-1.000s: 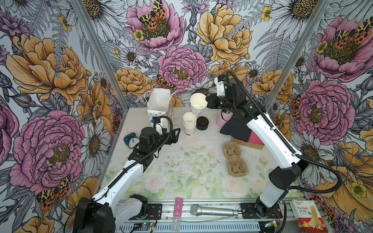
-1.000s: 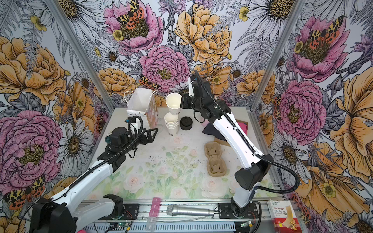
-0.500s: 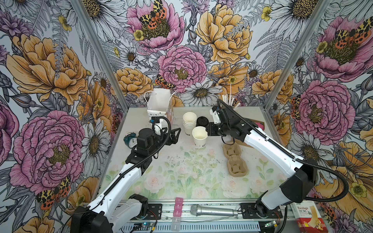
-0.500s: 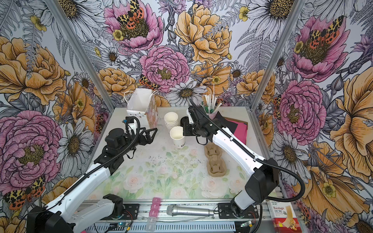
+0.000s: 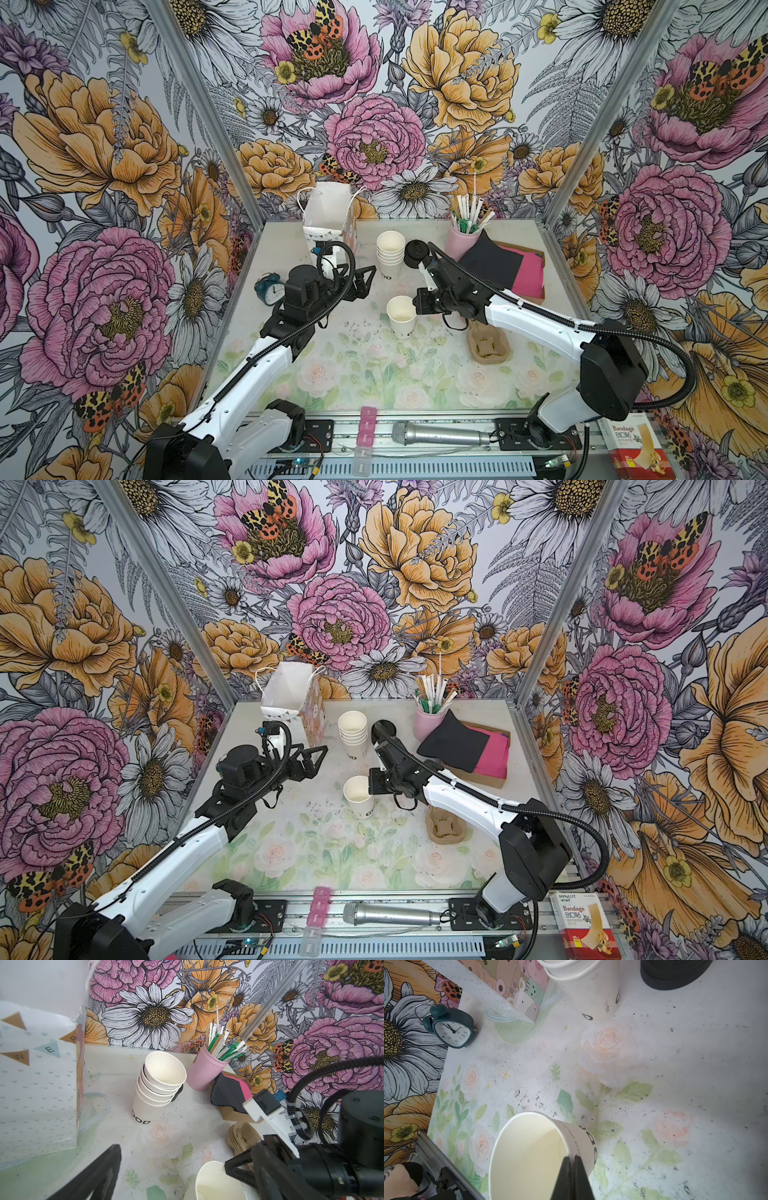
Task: Pack a coffee takeout order
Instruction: Place the coffee cup at the center of the table.
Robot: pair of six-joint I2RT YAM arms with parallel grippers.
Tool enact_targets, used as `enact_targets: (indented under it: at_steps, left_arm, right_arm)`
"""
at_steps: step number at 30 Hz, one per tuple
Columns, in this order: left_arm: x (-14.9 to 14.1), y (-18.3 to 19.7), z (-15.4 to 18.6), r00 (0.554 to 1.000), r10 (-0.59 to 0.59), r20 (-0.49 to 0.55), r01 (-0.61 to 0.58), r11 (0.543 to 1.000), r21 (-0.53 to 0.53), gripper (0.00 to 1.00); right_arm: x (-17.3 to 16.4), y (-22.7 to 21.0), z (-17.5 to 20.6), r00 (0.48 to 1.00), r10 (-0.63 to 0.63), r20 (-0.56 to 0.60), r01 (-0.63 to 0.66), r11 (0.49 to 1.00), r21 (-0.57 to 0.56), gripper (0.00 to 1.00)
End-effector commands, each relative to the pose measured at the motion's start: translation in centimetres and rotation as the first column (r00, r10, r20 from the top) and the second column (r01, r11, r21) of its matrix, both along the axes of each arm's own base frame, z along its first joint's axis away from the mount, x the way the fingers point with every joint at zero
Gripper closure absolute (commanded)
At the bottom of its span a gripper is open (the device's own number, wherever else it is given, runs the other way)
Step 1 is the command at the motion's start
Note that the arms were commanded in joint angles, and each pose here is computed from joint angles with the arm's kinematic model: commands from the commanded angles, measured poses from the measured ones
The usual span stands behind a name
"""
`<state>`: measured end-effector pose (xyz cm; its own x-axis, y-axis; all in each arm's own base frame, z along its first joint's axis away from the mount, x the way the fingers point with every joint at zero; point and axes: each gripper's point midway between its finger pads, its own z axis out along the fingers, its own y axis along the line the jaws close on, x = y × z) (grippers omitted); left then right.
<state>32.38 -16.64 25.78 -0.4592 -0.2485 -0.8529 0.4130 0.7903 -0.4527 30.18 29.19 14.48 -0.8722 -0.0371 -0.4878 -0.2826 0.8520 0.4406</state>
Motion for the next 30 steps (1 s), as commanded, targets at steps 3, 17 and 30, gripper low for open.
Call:
enact_targets:
  at_steps: [3,17,30]
  left_arm:
    - [-0.2,-0.5,-0.2,1.0,-0.018,-0.006,0.018,1.0,0.007,0.01]
    - [-0.3,-0.5,-0.5,1.0,-0.009,-0.007,0.009,1.0,0.019,0.01]
    - [-0.3,-0.2,-0.5,1.0,0.004,0.002,-0.004,1.0,0.023,0.01]
  right_arm:
    - [0.7,0.9,1.0,0.996,0.0,0.091,-0.004,0.999,0.042,1.0]
    - [-0.1,0.4,-2.3,0.999,-0.021,0.027,0.02,1.0,0.024,1.0]
    - [-0.3,0.5,-1.5,0.999,-0.013,0.047,0.011,0.999,0.033,0.67]
